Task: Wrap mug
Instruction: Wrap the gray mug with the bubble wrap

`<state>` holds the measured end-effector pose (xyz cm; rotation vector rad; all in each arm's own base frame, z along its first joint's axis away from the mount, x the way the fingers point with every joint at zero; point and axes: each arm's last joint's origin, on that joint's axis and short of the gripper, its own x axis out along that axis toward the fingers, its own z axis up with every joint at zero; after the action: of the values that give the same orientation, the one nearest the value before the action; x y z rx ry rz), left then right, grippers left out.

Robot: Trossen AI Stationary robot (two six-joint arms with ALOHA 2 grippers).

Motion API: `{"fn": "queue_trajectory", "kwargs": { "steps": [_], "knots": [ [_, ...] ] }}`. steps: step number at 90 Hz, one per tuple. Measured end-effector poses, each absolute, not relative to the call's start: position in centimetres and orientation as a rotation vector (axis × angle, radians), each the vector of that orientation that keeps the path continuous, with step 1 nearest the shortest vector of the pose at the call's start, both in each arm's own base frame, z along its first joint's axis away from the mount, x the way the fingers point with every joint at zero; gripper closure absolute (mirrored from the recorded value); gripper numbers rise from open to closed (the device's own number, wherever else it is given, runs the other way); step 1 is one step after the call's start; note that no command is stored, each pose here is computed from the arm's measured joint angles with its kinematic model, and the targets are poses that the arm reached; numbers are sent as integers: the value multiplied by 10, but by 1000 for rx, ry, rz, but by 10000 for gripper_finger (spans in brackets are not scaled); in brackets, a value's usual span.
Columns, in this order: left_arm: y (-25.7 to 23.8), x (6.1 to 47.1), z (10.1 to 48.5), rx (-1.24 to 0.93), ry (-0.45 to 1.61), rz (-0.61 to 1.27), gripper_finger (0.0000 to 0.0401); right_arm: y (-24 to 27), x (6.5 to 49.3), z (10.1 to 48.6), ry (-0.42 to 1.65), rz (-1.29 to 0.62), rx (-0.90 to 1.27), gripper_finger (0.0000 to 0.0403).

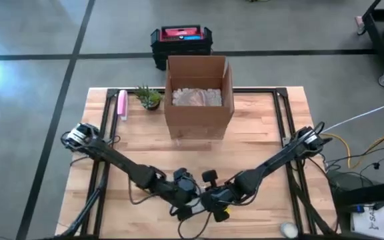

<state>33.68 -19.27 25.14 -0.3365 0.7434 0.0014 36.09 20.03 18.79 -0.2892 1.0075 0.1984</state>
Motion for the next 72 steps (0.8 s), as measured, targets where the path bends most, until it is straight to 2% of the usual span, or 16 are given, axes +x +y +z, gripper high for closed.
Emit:
{"fn": "queue_trajectory", "kwargs": {
  "steps": [16,35,52,72],
  "knots": [
    [-208,320,245,-323,815,-3,401,200,361,188,1010,198,-290,403],
    [-217,302,221,-313,878,37,401,198,361,188,1011,194,-288,403],
    [-218,307,206,-308,745,-50,401,198,361,187,1014,196,-293,403],
    [-208,320,214,-271,675,-43,401,198,362,185,1019,196,-304,403]
  ]
}}
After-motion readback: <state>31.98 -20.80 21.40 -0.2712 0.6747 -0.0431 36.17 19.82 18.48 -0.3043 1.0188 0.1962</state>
